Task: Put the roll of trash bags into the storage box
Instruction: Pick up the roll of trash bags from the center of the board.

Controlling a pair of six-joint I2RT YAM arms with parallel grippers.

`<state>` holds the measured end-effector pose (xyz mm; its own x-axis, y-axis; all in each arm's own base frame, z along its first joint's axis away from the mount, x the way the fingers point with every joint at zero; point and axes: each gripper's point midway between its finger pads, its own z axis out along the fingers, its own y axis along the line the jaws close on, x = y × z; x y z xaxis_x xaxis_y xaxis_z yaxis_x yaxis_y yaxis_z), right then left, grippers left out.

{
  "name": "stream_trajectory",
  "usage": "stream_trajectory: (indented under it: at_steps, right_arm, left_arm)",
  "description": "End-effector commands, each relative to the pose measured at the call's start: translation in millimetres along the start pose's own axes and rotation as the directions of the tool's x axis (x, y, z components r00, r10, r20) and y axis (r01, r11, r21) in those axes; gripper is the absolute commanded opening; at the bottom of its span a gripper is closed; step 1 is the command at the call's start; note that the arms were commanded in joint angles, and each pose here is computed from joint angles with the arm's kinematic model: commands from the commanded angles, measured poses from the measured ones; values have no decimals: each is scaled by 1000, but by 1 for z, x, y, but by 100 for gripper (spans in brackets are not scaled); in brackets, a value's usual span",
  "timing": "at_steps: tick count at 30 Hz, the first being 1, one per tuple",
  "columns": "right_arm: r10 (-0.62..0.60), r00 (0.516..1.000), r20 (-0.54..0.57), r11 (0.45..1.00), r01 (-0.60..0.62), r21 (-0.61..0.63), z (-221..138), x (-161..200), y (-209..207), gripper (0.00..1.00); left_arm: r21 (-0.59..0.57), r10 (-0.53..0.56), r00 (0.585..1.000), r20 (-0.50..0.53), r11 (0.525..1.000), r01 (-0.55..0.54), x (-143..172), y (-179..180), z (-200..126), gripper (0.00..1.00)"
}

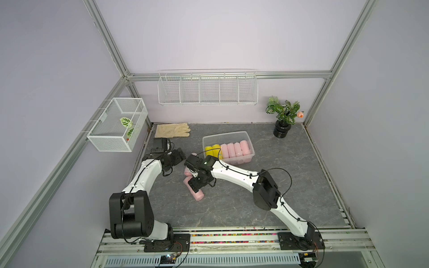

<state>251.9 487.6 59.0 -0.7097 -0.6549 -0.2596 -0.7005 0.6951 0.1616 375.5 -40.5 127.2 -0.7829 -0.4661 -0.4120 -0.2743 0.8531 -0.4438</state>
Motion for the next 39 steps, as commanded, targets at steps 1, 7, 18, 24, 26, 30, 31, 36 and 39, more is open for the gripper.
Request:
stream_trajectory:
  at_steps: [1,7,18,24,26,30,31,36,39]
  right_arm:
    - [-28,1000,2,999,28,-16,9,-2,8,79]
    - [-45,999,9,999,45,-27,11,-3,16,79]
    - [-44,999,-27,998,43,-41,29,3,19,75]
    - [-42,998,-39,998,40,-42,35,5,18,72]
    - [-43,998,-43,998,41,-43,36,6,18,71]
    - [-41,998,-52,998,38,-46,41,8,18,66]
    - [-40,998,-57,998,37,-48,42,9,19,65]
    - [-36,996,-78,998,32,-48,48,14,18,57]
    - [-36,996,-85,998,31,-51,48,16,18,53]
  left_arm:
    - [5,-4,1000,0,1000,4,3,0,-3,92]
    - [-4,-29,999,13,1000,29,-2,7,-5,92]
    - [-10,-56,998,21,998,56,-7,17,-7,92]
    - [-8,-58,998,16,998,58,-5,17,-6,92]
    - [-4,-57,998,14,998,57,-5,17,-6,92]
    - [0,-57,998,5,998,57,-3,17,-4,92]
    - [-1,-57,998,3,998,57,-2,17,-4,92]
    - [-1,-56,998,1,998,56,-1,18,-3,92]
    - [2,-56,998,0,998,56,-2,17,-3,92]
